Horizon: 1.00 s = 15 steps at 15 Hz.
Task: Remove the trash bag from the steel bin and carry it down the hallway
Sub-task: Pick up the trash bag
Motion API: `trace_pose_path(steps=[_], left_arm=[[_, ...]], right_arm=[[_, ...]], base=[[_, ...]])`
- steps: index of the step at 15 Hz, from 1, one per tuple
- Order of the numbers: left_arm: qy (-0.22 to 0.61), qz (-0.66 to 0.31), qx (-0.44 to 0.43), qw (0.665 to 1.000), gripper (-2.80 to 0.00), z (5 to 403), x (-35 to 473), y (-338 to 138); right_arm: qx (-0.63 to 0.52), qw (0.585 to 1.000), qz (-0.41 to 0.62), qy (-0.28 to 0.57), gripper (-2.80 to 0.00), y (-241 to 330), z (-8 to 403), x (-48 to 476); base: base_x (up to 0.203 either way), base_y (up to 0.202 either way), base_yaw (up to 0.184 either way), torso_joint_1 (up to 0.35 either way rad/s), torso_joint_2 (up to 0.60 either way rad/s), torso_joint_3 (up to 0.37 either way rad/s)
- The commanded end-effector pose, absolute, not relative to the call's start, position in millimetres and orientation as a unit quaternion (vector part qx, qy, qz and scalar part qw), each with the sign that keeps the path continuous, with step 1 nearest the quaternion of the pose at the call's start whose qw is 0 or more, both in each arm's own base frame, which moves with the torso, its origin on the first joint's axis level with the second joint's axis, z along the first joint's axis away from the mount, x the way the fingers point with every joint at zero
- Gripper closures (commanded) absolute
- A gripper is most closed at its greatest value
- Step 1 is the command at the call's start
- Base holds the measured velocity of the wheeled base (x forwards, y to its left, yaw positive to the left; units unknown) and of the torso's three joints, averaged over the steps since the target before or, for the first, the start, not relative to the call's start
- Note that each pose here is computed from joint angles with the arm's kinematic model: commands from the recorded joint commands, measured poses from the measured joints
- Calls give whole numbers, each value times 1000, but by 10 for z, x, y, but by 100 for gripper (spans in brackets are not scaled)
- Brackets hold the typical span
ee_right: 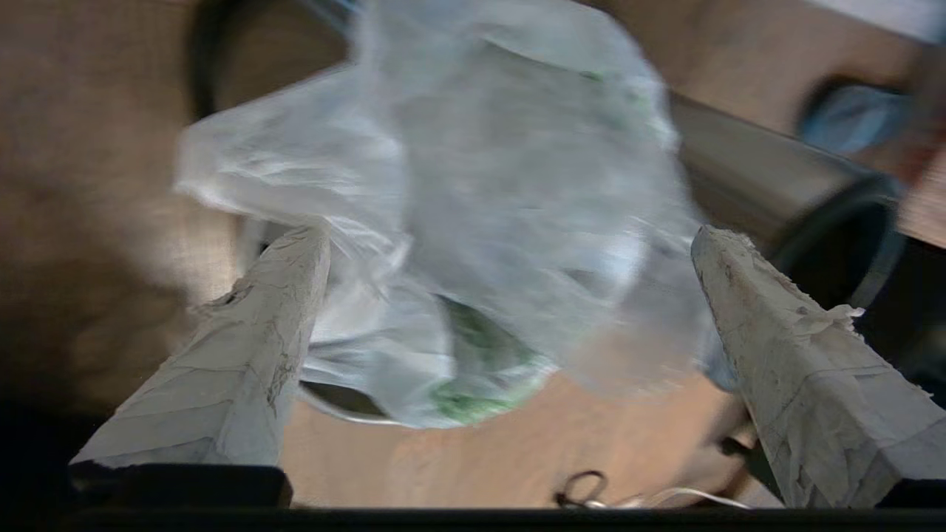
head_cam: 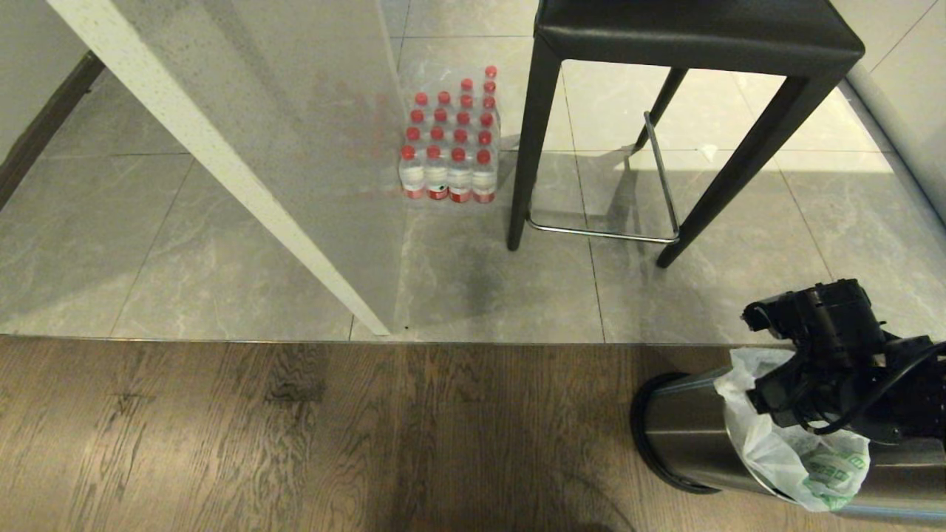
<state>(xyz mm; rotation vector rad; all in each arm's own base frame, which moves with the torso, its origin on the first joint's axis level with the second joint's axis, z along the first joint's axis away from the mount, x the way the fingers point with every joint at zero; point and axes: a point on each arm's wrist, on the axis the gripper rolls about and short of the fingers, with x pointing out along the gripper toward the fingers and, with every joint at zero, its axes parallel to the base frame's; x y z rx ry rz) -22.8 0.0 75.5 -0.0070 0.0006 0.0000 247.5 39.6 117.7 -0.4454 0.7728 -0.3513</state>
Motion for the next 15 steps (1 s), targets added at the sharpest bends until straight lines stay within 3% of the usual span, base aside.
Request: trace_pose_path(steps=[1, 15], left_arm=[[0, 0, -4, 1000, 0, 755, -228, 0], [0, 0, -4, 1000, 0, 755, -228, 0]], right_arm=[[-218, 886, -184, 365, -280, 378, 1208, 2408], [-204, 890, -124, 389, -280, 481, 996, 2340]], base=[[0, 0, 0, 0, 0, 0], [0, 0, 0, 0, 0, 0]])
